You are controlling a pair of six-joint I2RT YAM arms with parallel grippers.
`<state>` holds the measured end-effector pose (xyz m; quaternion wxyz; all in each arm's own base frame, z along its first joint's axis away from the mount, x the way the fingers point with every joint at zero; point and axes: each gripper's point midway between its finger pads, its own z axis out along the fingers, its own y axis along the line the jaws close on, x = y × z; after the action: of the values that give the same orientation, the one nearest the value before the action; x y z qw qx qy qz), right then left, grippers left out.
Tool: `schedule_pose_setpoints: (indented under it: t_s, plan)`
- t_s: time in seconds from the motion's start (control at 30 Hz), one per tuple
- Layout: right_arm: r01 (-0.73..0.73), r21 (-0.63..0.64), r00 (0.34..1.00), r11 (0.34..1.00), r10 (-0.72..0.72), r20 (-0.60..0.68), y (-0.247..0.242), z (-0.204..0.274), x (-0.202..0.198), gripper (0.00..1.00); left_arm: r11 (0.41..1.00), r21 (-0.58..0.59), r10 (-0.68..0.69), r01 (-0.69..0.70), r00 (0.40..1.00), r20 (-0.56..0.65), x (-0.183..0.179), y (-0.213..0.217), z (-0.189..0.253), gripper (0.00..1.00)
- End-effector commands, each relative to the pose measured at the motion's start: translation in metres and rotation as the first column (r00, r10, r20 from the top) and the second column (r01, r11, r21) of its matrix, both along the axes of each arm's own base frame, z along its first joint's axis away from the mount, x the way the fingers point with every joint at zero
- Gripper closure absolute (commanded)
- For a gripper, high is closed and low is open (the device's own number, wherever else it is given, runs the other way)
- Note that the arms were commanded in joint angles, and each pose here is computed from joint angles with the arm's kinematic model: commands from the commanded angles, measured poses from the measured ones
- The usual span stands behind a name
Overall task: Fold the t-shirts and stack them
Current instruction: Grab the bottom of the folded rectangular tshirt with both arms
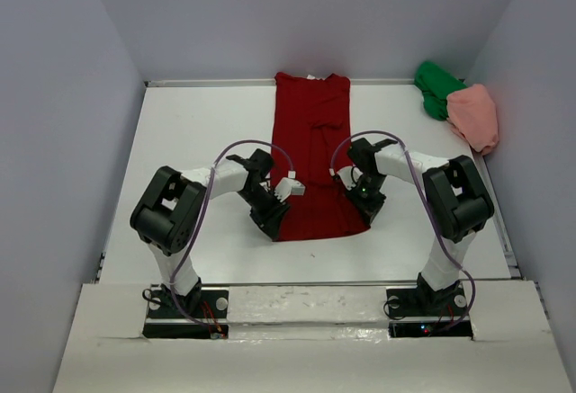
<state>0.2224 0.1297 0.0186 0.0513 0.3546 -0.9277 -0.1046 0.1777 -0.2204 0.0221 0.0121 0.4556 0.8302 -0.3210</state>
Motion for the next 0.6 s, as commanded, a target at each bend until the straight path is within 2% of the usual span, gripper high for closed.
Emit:
schedule_pose_setpoints:
  t_s: [0.0,0.07,0.13,0.17,0.2,0.23,0.27,0.4,0.57]
  plan:
    - [-0.006,-0.004,0.999,1.000,0.006,0.040,-0.0010,0.0025,0.0143,1.00,1.000,0.005,0.001,-0.002,1.000,0.002,0.0028,-0.0051,0.0029,0.55]
    - [-0.007,-0.010,0.999,1.000,0.007,0.038,-0.0023,0.0012,0.0134,1.00,1.000,0.010,0.004,-0.004,1.000,-0.001,0.0022,-0.0055,0.0019,0.56]
    - [-0.009,-0.016,0.999,1.000,0.009,0.039,-0.0036,0.0004,0.0132,1.00,1.000,0.017,0.001,-0.001,1.000,0.002,0.0016,-0.0058,0.0009,0.61]
    - [-0.008,-0.014,0.999,1.000,0.009,0.038,-0.0034,0.0001,0.0130,1.00,1.000,0.023,0.003,-0.003,1.000,0.004,0.0019,-0.0056,0.0004,0.66]
    - [-0.008,-0.014,0.999,1.000,0.009,0.038,-0.0036,0.0002,0.0126,1.00,0.999,0.033,0.002,-0.002,1.000,0.008,0.0022,-0.0049,-0.0013,0.78]
    - [-0.008,-0.015,0.999,1.000,0.009,0.037,-0.0038,-0.0001,0.0122,1.00,0.999,0.037,0.002,-0.003,1.000,0.010,0.0025,-0.0042,-0.0021,0.78]
    - [-0.008,-0.015,0.999,1.000,0.009,0.037,-0.0038,-0.0001,0.0121,1.00,0.999,0.041,0.006,-0.006,1.000,0.009,0.0024,-0.0043,-0.0027,0.86]
    - [-0.007,-0.013,0.999,1.000,0.007,0.041,-0.0037,0.0015,0.0123,1.00,0.998,0.056,0.005,-0.005,1.000,0.000,0.0012,-0.0037,-0.0068,1.00]
    - [-0.011,-0.012,0.999,1.000,0.012,0.043,-0.0048,0.0057,0.0101,1.00,0.999,0.032,-0.012,0.011,1.000,0.013,0.0019,-0.0072,-0.0008,1.00]
